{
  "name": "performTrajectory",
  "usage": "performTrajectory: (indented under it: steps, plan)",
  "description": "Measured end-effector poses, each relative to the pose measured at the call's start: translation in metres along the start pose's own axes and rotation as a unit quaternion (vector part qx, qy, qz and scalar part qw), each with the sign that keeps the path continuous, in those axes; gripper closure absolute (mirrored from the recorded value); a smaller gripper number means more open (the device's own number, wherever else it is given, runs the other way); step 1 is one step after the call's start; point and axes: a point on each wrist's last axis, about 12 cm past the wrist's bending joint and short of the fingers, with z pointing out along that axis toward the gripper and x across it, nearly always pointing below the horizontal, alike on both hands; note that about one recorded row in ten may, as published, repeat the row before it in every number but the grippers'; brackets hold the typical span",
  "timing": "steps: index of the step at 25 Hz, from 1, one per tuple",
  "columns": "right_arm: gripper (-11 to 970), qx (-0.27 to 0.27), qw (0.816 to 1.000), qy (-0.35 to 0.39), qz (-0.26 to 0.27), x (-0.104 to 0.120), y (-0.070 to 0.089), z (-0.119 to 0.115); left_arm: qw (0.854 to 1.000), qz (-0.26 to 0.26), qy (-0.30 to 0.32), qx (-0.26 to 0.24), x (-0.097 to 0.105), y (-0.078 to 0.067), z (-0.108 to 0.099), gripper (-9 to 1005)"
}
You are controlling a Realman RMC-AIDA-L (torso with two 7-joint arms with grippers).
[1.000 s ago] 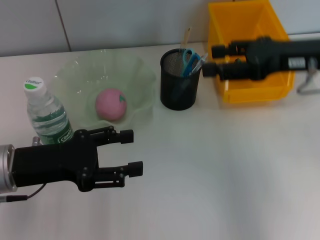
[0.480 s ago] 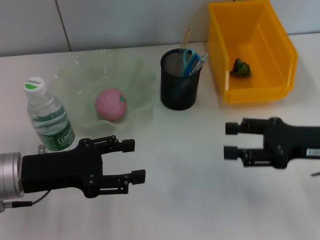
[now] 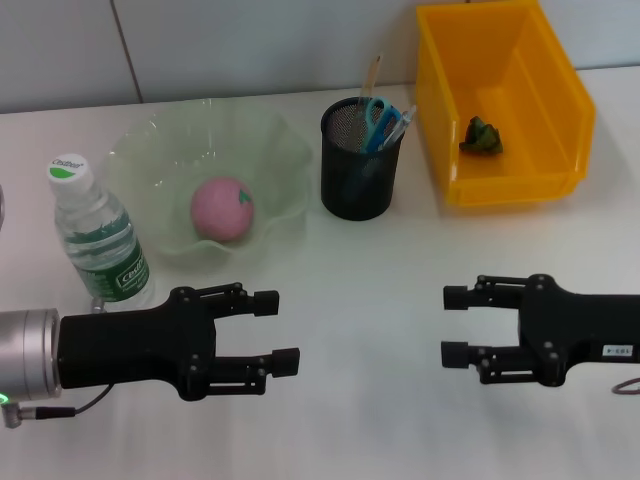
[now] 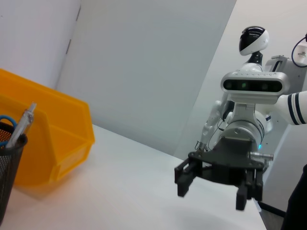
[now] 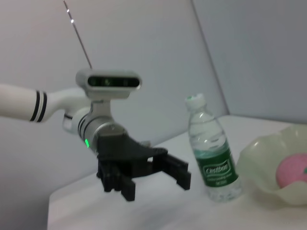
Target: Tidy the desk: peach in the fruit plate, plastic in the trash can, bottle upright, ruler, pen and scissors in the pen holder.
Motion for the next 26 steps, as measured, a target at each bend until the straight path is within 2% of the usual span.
performTrajectory:
  steps: [26]
  plan:
    - [219,-0.003,1.0,0.005,-0.006,0.0,-0.002,0.011,1.0,0.0,0.006,0.001,0.002,-0.001,-0.006,187]
